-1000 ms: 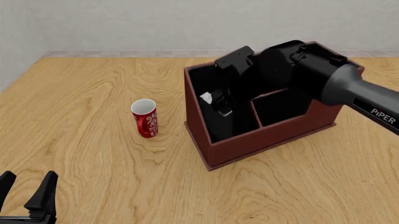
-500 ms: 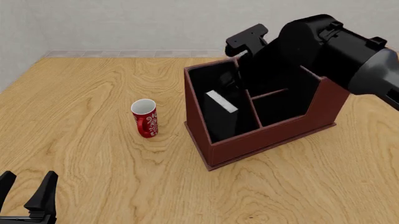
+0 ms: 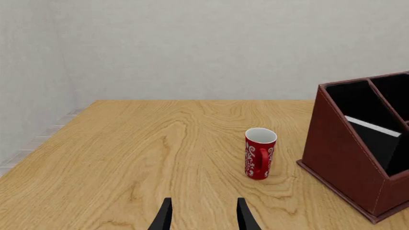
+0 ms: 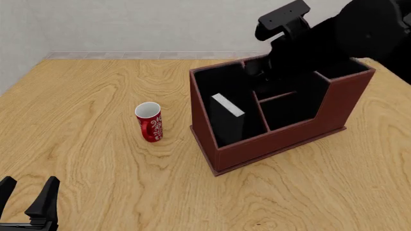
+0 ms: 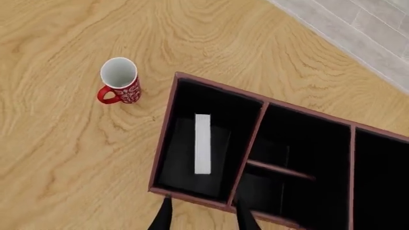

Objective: Pick up the book and place it in the left compartment of the caddy.

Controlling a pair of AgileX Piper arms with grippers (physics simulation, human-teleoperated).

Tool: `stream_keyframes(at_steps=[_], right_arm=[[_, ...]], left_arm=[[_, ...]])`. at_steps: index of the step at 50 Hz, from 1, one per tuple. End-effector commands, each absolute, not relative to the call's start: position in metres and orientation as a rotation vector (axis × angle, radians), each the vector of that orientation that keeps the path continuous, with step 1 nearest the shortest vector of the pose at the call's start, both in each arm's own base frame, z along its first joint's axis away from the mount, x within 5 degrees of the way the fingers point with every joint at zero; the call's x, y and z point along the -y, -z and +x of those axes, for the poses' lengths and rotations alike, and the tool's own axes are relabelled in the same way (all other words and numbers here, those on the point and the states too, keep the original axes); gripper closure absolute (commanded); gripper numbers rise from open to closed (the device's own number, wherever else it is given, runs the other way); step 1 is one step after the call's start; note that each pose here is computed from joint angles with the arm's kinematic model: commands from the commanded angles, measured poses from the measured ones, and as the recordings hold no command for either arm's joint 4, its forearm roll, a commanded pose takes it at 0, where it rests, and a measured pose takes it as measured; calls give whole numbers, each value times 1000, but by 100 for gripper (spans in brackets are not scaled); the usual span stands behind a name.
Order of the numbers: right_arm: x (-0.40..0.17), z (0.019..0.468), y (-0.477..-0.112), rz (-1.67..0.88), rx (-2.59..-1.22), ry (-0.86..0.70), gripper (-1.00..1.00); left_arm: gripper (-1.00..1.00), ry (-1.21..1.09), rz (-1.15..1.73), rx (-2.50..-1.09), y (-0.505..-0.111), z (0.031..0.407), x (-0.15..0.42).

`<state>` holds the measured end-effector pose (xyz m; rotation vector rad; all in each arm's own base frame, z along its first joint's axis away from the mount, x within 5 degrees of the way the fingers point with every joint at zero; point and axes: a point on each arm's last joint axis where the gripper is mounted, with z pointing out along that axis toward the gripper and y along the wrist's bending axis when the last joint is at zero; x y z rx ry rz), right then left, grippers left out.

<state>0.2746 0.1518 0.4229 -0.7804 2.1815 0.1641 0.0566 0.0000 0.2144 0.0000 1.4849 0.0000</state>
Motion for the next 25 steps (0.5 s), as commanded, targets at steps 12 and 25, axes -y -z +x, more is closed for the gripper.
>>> stream_keyframes(at_steps=[12,25], right_arm=[[-123,199,-440,-750,-2036,-230,-100],[-96,139,-448,-709,-1929,-317,-100]], left_arm=[[-100,0,0,-1485,-214,57,0],[-100,0,0,-1485,-214,57,0]])
